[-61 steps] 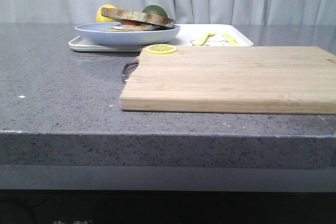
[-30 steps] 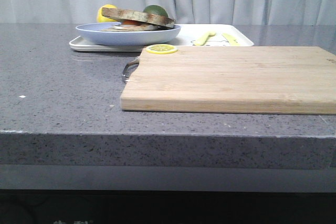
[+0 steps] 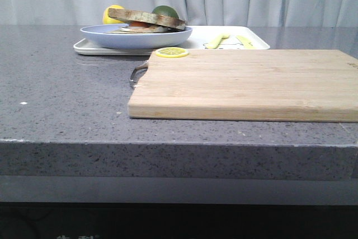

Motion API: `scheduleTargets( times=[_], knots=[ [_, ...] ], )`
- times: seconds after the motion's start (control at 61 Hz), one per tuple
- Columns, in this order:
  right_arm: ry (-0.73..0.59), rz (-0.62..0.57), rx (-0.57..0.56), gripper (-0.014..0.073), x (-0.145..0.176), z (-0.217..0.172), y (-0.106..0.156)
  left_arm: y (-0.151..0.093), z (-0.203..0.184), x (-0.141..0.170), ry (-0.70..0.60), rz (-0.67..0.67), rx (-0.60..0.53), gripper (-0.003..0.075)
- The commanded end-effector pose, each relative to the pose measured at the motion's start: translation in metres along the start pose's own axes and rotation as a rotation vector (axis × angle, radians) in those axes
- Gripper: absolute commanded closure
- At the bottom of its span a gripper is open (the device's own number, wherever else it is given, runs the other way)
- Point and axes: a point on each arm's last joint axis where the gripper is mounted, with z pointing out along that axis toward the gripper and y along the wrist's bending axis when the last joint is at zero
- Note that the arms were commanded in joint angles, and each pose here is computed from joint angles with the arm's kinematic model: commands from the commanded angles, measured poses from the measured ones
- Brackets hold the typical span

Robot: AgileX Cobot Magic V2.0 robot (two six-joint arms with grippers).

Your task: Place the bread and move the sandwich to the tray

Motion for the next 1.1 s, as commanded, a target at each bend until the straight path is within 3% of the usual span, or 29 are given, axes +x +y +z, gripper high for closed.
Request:
scheduleTargets(
  times=[0.0,0.295,1.083],
  knots=[
    [-0.105,0.026,0.041,0.0666,0.000,-0.002,-0.004,-0.001,-0.002,-0.008,-0.095,-0.001,0.009,0.0741],
    [-0.124,0.099,0.107,0.0666,0.041,0.003,-0.012,-0.001,-0.002,-0.008,-0.095,-0.001,0.009,0.0741],
    [-0.173,0.046,0.141,0.0666,0.036,0.002,-0.014,-0.001,-0.002,-0.008,-0.095,-0.001,0.009,0.0741]
  ],
)
